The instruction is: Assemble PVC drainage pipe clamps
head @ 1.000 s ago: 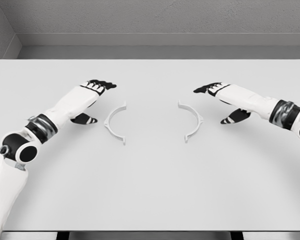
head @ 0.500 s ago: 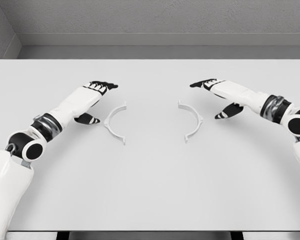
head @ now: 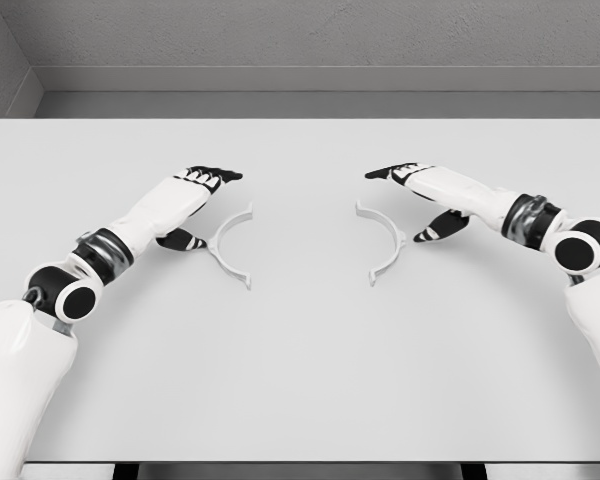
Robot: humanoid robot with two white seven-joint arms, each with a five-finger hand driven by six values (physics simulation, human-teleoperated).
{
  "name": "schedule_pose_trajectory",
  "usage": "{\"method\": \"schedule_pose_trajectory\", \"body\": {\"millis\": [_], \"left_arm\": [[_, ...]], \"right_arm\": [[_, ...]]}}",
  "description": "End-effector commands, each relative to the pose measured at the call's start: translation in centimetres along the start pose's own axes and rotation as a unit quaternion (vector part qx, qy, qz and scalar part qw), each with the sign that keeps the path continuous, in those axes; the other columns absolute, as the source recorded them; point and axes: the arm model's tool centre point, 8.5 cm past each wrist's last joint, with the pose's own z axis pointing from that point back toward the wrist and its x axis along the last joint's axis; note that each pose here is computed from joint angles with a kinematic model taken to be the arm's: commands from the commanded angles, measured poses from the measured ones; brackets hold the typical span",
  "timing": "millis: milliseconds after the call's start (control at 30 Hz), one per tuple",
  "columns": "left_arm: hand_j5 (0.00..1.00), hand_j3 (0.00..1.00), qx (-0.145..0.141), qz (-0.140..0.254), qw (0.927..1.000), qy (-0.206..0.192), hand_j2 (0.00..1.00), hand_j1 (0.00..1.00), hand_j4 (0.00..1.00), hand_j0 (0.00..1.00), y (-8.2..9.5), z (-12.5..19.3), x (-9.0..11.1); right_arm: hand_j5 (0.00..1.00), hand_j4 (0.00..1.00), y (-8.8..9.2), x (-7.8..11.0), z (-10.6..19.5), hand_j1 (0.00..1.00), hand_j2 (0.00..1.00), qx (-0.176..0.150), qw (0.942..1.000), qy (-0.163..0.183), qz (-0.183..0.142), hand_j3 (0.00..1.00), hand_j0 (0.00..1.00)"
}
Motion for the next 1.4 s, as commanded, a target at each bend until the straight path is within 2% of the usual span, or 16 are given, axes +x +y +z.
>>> {"method": "schedule_pose_trajectory", "body": {"millis": [0, 533, 1367], "left_arm": [[1.00, 1.00, 0.000, 0.002, 1.0000, 0.000, 1.00, 1.00, 1.00, 1.00, 0.0, 0.0, 0.0], [1.00, 1.00, 0.006, -0.001, 0.9999, -0.010, 1.00, 1.00, 1.00, 1.00, 0.3, 0.1, 0.7], [1.00, 1.00, 0.010, 0.006, 0.9996, -0.027, 1.00, 1.00, 1.00, 1.00, 0.1, -0.8, 2.2]], "right_arm": [[1.00, 1.00, 0.1, 0.2, -0.3, 1.00, 1.00, -0.003, 1.0000, -0.004, -0.006, 1.00, 1.00], [1.00, 1.00, 0.6, -1.0, -0.5, 1.00, 1.00, 0.010, 0.9997, 0.018, -0.009, 1.00, 1.00], [1.00, 1.00, 0.5, -0.2, -1.3, 1.00, 1.00, 0.005, 0.9999, 0.006, -0.010, 1.00, 1.00]]}}
